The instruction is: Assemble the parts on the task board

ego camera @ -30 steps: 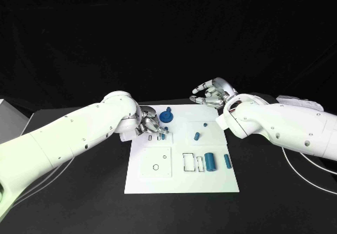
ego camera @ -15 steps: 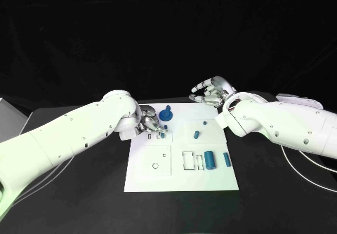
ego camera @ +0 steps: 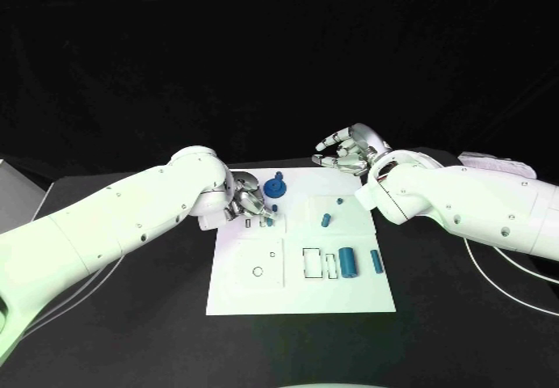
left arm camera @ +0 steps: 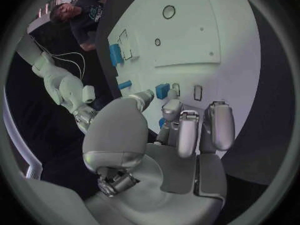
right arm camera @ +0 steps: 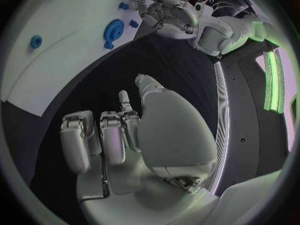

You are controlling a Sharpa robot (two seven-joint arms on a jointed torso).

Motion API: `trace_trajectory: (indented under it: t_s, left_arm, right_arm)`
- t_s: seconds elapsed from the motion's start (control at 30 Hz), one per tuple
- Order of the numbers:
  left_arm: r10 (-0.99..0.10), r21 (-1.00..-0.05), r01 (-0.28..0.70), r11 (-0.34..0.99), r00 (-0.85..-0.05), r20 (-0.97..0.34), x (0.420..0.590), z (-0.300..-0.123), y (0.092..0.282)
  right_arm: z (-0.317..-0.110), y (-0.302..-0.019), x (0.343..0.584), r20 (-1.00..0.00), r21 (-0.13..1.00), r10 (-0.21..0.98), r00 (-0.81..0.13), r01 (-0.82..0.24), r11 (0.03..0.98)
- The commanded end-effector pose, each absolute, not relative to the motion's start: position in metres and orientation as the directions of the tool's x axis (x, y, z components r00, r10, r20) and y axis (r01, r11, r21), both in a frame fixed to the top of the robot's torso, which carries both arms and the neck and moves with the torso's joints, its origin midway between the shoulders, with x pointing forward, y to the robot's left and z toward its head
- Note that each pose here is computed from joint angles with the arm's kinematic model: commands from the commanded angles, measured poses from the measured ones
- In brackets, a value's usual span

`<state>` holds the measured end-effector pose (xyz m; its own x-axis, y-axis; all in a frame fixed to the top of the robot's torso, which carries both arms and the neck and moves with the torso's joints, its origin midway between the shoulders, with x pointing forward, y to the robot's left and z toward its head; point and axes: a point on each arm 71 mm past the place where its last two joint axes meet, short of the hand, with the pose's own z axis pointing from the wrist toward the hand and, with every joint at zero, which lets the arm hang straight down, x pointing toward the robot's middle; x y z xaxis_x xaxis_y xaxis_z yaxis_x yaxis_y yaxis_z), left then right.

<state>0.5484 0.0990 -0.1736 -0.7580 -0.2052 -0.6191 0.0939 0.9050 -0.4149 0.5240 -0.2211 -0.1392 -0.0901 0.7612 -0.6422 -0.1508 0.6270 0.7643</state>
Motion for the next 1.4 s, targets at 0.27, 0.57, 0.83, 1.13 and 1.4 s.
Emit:
trace_trajectory:
  t_s: [0.27,0.57,0.83,1.13,1.4]
  left_arm:
    - [-0.210,-0.438,0.096,0.894,-0.773,-0.598,0.5471,-0.1744,0.0956]
    - [-0.208,-0.443,0.095,0.892,-0.781,-0.588,0.5467,-0.1755,0.0948]
    - [-0.206,-0.440,0.092,0.893,-0.785,-0.584,0.5470,-0.1769,0.0957]
    - [-0.202,-0.435,0.091,0.896,-0.788,-0.581,0.5473,-0.1783,0.0965]
    - [-0.212,-0.443,0.085,0.892,-0.788,-0.578,0.5477,-0.1791,0.0961]
  right_arm:
    - [-0.1402,-0.2189,0.5238,-0.650,0.758,0.753,-0.104,-0.159,0.633]
    - [-0.1404,-0.2184,0.5239,-0.650,0.758,0.753,-0.105,-0.159,0.633]
    - [-0.1404,-0.2179,0.5239,-0.651,0.758,0.752,-0.105,-0.160,0.633]
    - [-0.1404,-0.2175,0.5240,-0.651,0.757,0.752,-0.107,-0.161,0.633]
    - [-0.1406,-0.2173,0.5241,-0.651,0.757,0.751,-0.109,-0.161,0.633]
